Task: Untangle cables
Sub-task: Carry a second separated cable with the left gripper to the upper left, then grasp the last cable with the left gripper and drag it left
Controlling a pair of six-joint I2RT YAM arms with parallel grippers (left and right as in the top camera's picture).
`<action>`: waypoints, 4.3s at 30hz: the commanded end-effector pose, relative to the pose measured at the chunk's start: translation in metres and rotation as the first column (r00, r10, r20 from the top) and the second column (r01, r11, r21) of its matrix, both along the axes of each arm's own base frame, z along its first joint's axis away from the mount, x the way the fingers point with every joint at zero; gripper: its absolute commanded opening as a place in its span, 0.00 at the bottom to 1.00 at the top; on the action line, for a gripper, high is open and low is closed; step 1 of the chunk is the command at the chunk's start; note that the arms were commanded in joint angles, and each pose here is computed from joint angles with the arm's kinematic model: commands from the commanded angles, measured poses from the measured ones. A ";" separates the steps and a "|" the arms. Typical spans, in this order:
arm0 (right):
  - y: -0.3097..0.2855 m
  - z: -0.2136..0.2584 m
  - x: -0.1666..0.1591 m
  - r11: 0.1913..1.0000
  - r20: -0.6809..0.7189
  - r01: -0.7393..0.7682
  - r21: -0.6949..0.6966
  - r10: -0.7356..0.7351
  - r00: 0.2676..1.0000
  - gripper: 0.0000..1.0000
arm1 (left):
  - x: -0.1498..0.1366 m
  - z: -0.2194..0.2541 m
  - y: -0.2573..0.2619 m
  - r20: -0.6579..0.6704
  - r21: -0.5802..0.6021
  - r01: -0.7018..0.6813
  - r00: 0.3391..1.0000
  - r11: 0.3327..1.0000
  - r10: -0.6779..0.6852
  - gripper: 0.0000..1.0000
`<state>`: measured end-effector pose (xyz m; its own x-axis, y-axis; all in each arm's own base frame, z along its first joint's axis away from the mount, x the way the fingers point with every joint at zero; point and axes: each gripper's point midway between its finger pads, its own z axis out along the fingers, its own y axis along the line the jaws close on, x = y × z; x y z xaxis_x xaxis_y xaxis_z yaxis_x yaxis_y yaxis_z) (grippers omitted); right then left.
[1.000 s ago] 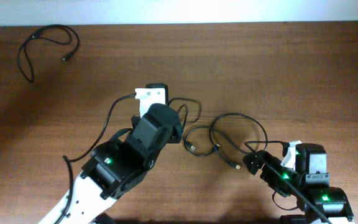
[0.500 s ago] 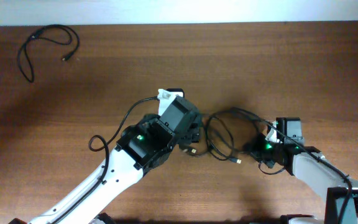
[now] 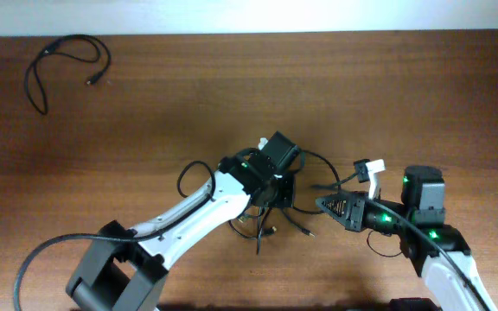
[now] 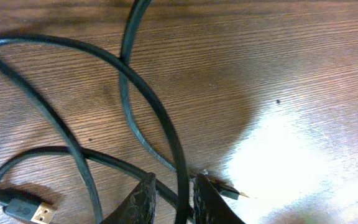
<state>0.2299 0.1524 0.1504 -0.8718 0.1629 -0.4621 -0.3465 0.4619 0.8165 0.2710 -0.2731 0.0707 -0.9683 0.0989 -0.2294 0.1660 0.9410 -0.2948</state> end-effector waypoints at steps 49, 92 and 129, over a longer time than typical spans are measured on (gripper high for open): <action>-0.113 -0.098 0.032 0.785 -0.437 0.112 -0.610 -0.450 0.778 0.98 | 0.117 0.165 0.042 0.684 0.017 0.113 0.723 0.993 -0.094 0.00; -0.113 -0.098 0.032 0.785 -0.437 0.112 -0.610 -0.450 0.779 0.99 | 0.035 0.152 0.139 0.168 -0.313 0.046 0.986 0.949 0.007 0.99; -0.134 0.150 -0.100 0.610 0.096 0.493 -0.620 -0.565 0.819 0.99 | 0.047 -0.094 -0.127 0.397 0.114 0.181 0.893 0.977 -0.211 0.71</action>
